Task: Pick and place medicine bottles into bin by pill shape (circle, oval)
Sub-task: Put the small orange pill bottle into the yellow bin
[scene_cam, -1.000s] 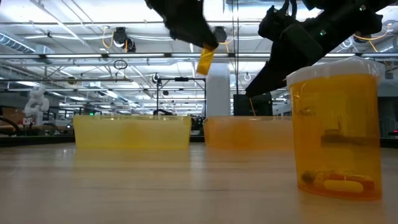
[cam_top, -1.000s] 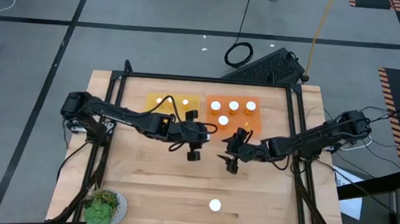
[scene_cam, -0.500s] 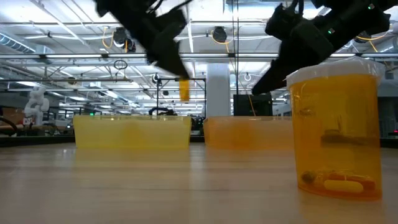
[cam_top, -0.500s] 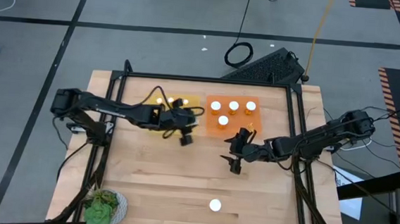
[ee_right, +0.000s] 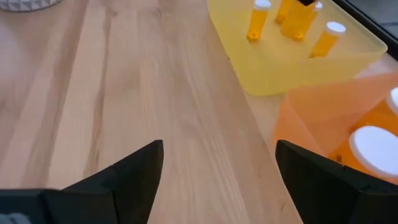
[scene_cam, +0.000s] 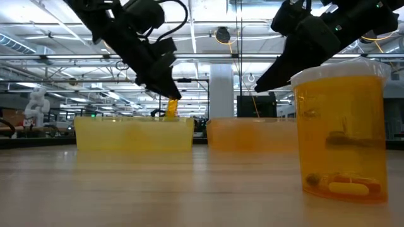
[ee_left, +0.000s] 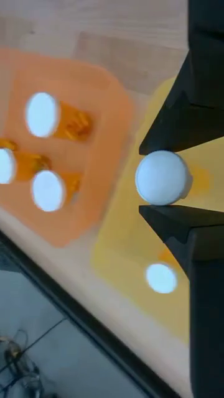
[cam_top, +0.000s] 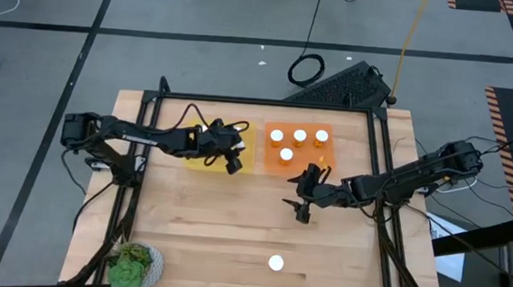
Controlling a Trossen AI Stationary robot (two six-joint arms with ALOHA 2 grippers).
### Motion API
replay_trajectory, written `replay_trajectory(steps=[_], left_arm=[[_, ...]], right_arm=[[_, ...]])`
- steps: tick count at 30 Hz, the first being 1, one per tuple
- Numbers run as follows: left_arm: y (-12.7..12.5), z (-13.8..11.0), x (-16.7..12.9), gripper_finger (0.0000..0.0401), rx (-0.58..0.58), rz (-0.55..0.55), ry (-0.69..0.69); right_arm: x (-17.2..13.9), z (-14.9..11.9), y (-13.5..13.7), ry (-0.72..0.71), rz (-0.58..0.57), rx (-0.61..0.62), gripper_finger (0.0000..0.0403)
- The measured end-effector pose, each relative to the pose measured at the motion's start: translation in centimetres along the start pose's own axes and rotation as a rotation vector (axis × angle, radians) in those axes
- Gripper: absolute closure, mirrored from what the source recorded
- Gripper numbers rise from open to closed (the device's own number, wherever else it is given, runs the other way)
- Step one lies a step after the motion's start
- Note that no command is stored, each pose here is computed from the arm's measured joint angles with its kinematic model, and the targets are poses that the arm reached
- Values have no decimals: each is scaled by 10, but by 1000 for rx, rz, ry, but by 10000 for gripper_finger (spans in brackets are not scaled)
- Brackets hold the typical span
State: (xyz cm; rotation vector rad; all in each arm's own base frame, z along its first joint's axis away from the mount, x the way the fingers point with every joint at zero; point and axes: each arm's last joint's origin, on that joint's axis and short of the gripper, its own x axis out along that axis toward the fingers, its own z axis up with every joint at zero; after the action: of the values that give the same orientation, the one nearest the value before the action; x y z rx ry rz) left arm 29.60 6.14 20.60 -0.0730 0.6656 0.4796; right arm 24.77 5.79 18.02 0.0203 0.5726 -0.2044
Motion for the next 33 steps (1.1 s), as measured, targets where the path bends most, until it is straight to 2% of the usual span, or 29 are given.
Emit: replay_trajectory(steps=[4,17,33], left_arm=[[6,-7,4,261,-27,-4,-17],[20,-27,10,261,-62,4,44],[21,-39,21,261,-59,7,90]], right_arm=[[0,0,0,-1,1,-1,96],[0,0,0,-1,1,-2,96],[0,1,0,-6,3,0,96]])
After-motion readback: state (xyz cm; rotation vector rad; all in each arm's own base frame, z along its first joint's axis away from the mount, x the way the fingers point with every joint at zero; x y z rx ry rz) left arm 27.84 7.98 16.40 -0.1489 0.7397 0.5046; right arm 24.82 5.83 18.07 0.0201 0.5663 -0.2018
